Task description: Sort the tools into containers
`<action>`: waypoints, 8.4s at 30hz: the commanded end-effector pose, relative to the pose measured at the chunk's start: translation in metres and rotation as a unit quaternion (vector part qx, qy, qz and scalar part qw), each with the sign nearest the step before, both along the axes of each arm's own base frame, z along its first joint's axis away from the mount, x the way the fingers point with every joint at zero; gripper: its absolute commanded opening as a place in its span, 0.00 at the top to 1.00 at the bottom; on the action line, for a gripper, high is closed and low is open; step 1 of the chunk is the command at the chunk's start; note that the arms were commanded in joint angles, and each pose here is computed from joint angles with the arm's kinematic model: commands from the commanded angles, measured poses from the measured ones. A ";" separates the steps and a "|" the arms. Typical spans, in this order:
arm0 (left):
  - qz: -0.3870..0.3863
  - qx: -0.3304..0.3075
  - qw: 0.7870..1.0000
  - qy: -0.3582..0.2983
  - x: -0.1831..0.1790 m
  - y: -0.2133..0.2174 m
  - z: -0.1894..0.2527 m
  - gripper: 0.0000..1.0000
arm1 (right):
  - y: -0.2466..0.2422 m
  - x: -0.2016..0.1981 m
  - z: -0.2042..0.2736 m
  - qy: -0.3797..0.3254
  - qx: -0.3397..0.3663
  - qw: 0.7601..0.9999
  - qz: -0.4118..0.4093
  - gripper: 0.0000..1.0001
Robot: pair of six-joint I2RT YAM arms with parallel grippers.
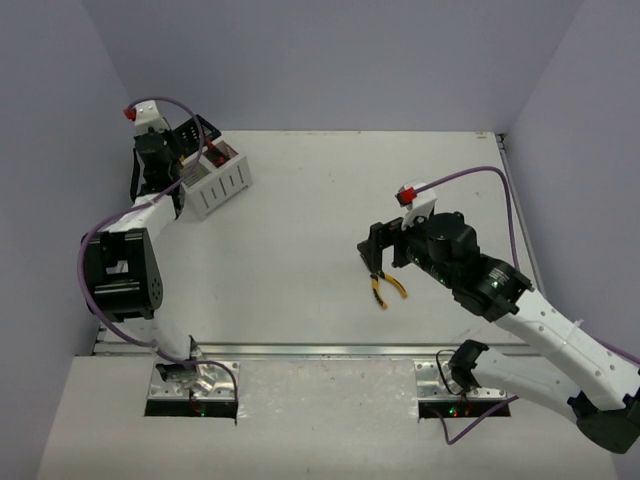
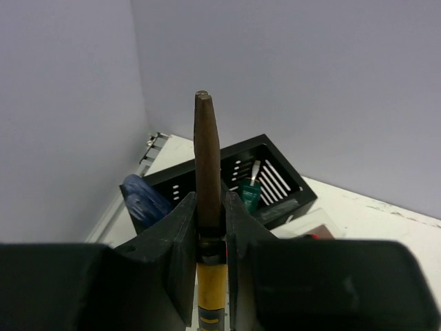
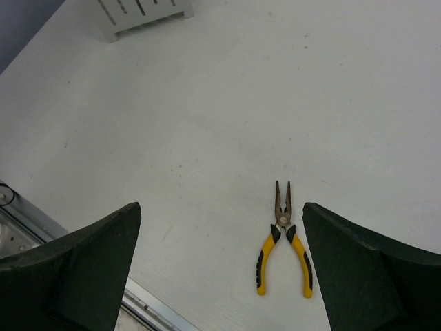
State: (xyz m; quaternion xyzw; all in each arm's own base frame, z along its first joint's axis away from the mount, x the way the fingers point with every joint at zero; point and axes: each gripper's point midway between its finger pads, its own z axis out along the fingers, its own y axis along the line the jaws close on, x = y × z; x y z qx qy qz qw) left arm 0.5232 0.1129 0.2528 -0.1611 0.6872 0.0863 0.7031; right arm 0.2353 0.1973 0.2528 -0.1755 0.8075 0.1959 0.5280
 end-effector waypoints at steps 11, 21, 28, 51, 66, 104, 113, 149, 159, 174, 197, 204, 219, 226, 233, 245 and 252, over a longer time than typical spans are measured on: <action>-0.088 0.018 0.995 -0.050 0.023 -0.020 0.011 1.00 | 0.024 -0.009 -0.023 0.013 -0.026 0.996 0.086 0.01; -0.110 -0.003 0.994 -0.025 0.023 -0.029 -0.018 1.00 | 0.020 -0.010 -0.027 0.009 -0.030 0.996 0.083 0.01; -0.059 -0.047 0.996 -0.038 0.013 -0.016 0.007 0.39 | -0.011 0.012 -0.054 0.037 -0.071 0.997 -0.023 0.01; -0.069 -0.263 0.962 0.036 -0.172 -0.128 0.044 0.00 | -0.042 0.050 -0.247 0.334 -0.289 0.897 0.007 0.14; -0.127 -0.250 0.955 0.097 -0.181 -0.150 0.007 0.00 | -0.044 0.046 -0.274 0.391 -0.311 0.866 0.001 0.62; -0.367 -0.273 0.881 0.120 -0.202 -0.276 -0.059 0.01 | 0.002 0.091 -0.186 0.207 -0.183 0.961 -0.005 1.00; -0.504 -0.207 0.837 0.051 -0.247 -0.356 -0.060 0.04 | 0.016 0.081 -0.116 0.161 -0.092 0.983 0.007 1.00; -0.550 -0.097 0.829 0.003 -0.216 -0.451 0.013 1.00 | 0.042 0.041 0.029 0.022 0.060 0.997 0.039 0.01; -0.326 -0.026 0.939 -0.102 -0.084 -0.271 0.115 1.00 | -0.073 0.033 0.055 -0.060 0.012 0.984 -0.168 0.01; -0.271 0.016 0.958 -0.096 0.004 -0.049 0.077 1.00 | -0.036 -0.004 0.008 0.001 0.020 1.000 -0.023 0.01; -0.279 -0.013 0.958 -0.058 0.014 -0.028 -0.018 1.00 | -0.008 -0.006 -0.001 0.008 0.023 0.998 0.052 0.01; -0.267 -0.021 0.962 -0.050 0.010 -0.026 -0.029 0.96 | -0.008 -0.008 -0.002 0.003 0.025 0.998 0.057 0.01; -0.271 -0.025 0.957 -0.097 -0.010 -0.036 0.016 0.25 | -0.007 -0.008 0.003 -0.008 0.029 0.998 0.063 0.01; -0.147 -0.103 0.972 -0.151 -0.039 -0.021 0.116 0.00 | -0.020 0.008 -0.014 0.017 -0.018 1.000 0.012 0.01; -0.043 -0.156 0.987 -0.012 -0.115 -0.089 0.152 0.00 | -0.061 0.033 0.001 0.020 -0.082 0.989 -0.122 0.01; -0.050 -0.102 0.992 0.058 -0.220 -0.096 0.077 0.00 | -0.124 0.015 0.016 -0.016 -0.128 0.965 -0.227 0.01; -0.064 -0.104 0.991 0.059 -0.227 -0.100 0.050 0.00 | -0.127 0.008 -0.011 -0.022 -0.106 0.967 -0.229 0.01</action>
